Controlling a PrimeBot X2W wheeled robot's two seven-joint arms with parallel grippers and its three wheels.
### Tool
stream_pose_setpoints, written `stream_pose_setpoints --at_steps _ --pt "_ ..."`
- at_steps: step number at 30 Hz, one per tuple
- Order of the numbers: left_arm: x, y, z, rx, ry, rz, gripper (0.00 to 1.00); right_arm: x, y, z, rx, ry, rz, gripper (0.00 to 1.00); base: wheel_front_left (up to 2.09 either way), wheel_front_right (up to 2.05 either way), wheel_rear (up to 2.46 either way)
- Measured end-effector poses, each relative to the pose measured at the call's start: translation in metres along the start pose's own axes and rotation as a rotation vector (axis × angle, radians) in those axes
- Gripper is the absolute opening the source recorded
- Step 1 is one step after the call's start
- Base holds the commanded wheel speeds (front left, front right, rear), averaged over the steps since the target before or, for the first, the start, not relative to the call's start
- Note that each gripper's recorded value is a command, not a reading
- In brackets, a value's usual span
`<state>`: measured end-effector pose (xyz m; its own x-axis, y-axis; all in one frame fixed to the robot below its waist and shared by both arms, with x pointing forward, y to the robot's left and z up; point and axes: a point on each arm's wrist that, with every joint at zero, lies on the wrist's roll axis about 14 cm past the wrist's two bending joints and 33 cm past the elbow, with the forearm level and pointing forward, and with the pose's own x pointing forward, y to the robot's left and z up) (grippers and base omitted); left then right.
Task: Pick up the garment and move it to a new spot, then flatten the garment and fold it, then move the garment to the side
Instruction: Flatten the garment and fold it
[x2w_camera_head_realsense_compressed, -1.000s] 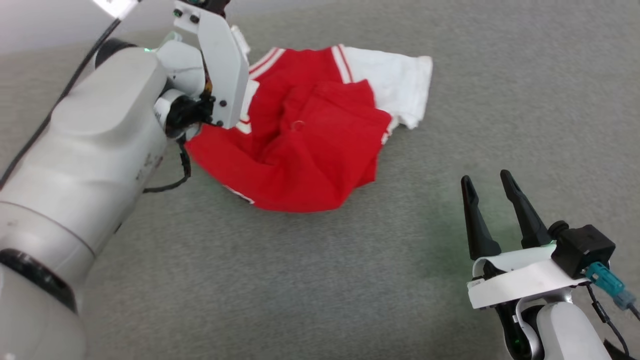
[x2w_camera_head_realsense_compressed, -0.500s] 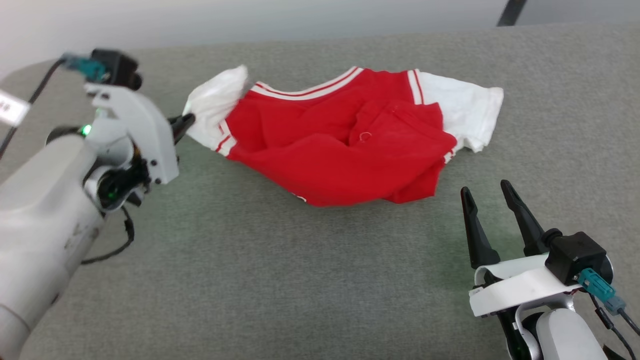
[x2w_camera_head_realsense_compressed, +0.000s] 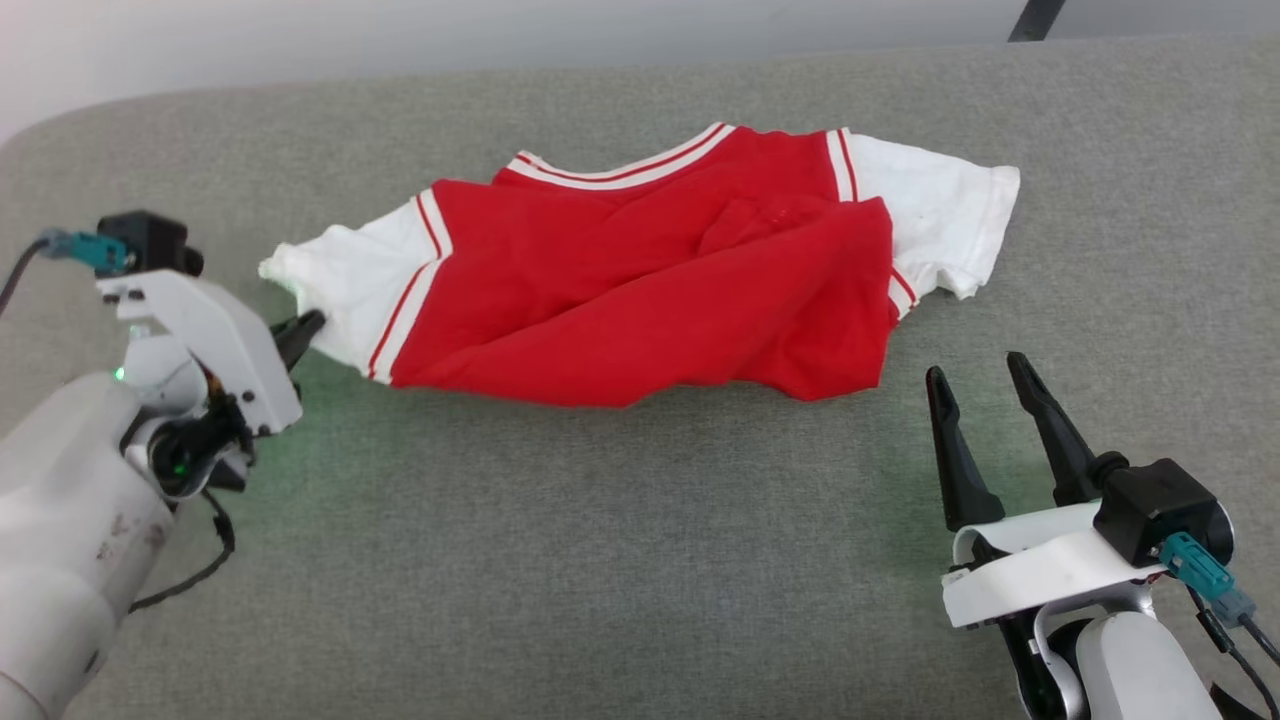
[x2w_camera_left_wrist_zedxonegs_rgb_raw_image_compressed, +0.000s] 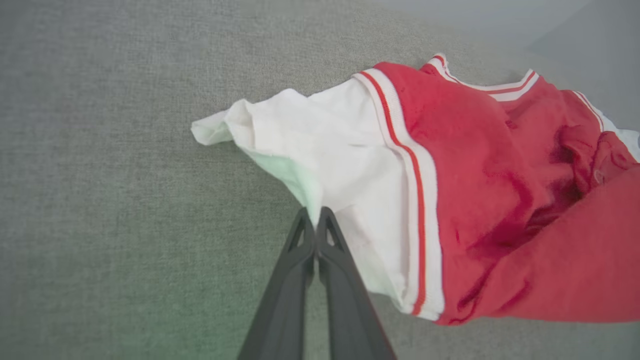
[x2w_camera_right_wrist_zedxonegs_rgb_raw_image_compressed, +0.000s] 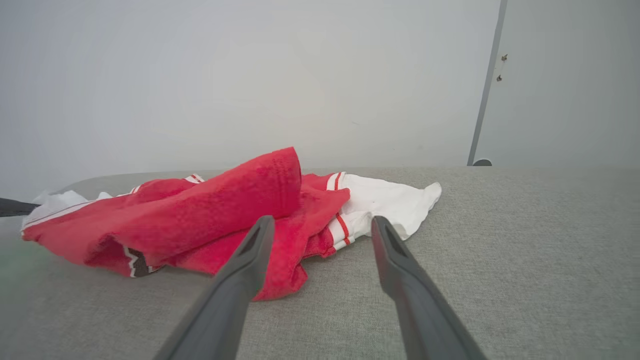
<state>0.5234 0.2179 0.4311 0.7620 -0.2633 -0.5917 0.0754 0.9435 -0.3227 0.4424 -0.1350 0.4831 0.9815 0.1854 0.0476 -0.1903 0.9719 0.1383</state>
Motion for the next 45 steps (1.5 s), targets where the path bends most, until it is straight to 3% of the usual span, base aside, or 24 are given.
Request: stream_pose_setpoints --at_steps 2,3,5,6,7,16,20,24,27,30,37,45 --pt "0.002 0.006 -0.007 0.001 0.022 0.018 0.01 -0.001 -0.003 0.0 -0.002 0.001 -0.009 1.0 0.0 0.0 0.0" --pt "0.002 0.007 -0.009 0.002 0.028 0.022 0.06 -0.002 -0.004 0.0 -0.003 0.001 -0.013 1.0 0.0 0.0 0.0" --pt "0.003 0.006 -0.012 0.01 0.033 0.023 0.29 -0.003 -0.006 0.001 -0.005 -0.001 -0.017 1.0 0.0 0.0 0.0" --pt "0.003 0.004 -0.011 0.025 0.024 0.019 0.52 -0.004 -0.006 0.003 -0.006 -0.003 -0.018 1.0 0.0 0.0 0.0" --pt "0.002 0.002 -0.009 0.03 0.009 0.015 1.0 -0.004 -0.007 0.004 -0.008 -0.006 -0.019 1.0 0.0 0.0 0.0" --pt "-0.019 -0.015 0.015 0.069 -0.186 -0.043 1.0 -0.008 -0.004 0.015 -0.076 -0.005 0.005 1.0 0.0 0.0 0.0" --pt "-0.032 -0.02 0.01 0.062 -0.297 -0.066 1.0 -0.008 -0.007 0.008 -0.123 0.082 0.028 1.0 0.0 0.0 0.0" --pt "-0.04 -0.015 -0.02 0.025 -0.309 -0.021 1.0 0.0 -0.008 -0.002 -0.198 0.203 0.072 1.0 0.0 0.0 0.0" --pt "-0.047 -0.016 -0.03 -0.013 -0.333 0.003 1.0 0.01 -0.009 -0.007 -0.283 0.302 0.117 1.0 0.0 0.0 0.0" --pt "-0.061 -0.013 -0.015 -0.009 -0.433 0.043 1.0 0.024 -0.007 -0.01 -0.283 0.395 0.15 1.0 0.0 0.0 0.0" --pt "-0.098 -0.013 -0.028 -0.035 -0.593 0.135 1.0 0.068 -0.016 -0.004 -0.36 0.57 0.211 1.0 0.0 0.0 0.0" --pt "-0.106 -0.006 -0.041 0.001 -0.65 0.197 1.0 0.123 -0.043 -0.018 -0.431 0.765 0.187 1.0 0.0 0.0 0.0"
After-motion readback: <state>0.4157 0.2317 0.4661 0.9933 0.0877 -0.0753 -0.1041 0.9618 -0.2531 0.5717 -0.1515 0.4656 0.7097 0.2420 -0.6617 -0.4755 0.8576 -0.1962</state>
